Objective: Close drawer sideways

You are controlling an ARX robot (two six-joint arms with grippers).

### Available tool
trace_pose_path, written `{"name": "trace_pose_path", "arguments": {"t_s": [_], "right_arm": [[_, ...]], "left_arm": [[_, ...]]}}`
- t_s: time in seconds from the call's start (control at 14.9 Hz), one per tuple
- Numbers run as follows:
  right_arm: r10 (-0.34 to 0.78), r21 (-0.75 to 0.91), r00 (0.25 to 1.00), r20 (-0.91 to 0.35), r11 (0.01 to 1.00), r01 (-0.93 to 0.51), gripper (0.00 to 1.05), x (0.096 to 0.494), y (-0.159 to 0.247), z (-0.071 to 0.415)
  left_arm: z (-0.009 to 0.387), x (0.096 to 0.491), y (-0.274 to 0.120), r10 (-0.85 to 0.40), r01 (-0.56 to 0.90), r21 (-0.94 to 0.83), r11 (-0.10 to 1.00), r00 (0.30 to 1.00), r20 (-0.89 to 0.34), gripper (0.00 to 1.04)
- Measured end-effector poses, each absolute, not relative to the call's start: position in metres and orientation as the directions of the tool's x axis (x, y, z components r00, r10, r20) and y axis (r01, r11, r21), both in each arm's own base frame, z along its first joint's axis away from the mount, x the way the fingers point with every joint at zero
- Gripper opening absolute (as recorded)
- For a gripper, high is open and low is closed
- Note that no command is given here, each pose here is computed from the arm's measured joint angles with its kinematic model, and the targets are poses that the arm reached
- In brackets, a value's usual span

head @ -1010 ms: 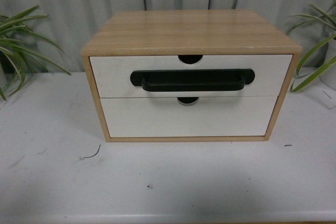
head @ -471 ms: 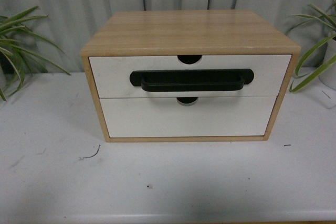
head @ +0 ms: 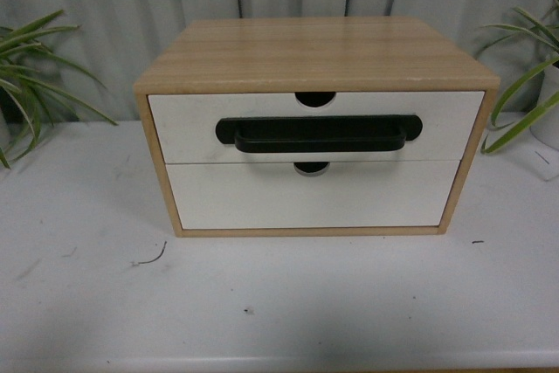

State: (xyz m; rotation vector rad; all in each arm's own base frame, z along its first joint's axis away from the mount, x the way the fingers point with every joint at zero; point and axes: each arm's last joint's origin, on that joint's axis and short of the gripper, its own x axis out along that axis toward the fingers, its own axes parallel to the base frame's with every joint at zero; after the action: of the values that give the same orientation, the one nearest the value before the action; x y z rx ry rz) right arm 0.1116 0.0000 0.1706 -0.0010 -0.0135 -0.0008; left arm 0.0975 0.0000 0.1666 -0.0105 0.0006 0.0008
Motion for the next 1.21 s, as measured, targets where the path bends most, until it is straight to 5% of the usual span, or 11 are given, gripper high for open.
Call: {"name": "trace_pose_path", "arguments": {"t_s": [0.81, 0.88, 1.21], "right_arm": [[0.0, -0.001, 1.0, 0.006, 1.0, 0.0, 0.02, 0.097, 0.0, 0.167], [0.0, -0.001, 1.0, 0.007, 1.0, 0.0, 0.07, 0.097, 0.0, 0.167], [0.0, -0.001, 1.0, 0.007, 1.0, 0.0, 0.73, 0.097, 0.0, 0.167]], "left_arm": [[0.167, 0.098, 0.0, 0.0, 0.0, -0.011, 1.0, 1.0, 0.0, 0.03], [0.167, 0.098, 0.0, 0.001, -0.001, -0.011, 1.0, 1.0, 0.0, 0.15], [0.167, 0.098, 0.0, 0.0, 0.0, -0.01, 1.0, 1.0, 0.0, 0.8]]}}
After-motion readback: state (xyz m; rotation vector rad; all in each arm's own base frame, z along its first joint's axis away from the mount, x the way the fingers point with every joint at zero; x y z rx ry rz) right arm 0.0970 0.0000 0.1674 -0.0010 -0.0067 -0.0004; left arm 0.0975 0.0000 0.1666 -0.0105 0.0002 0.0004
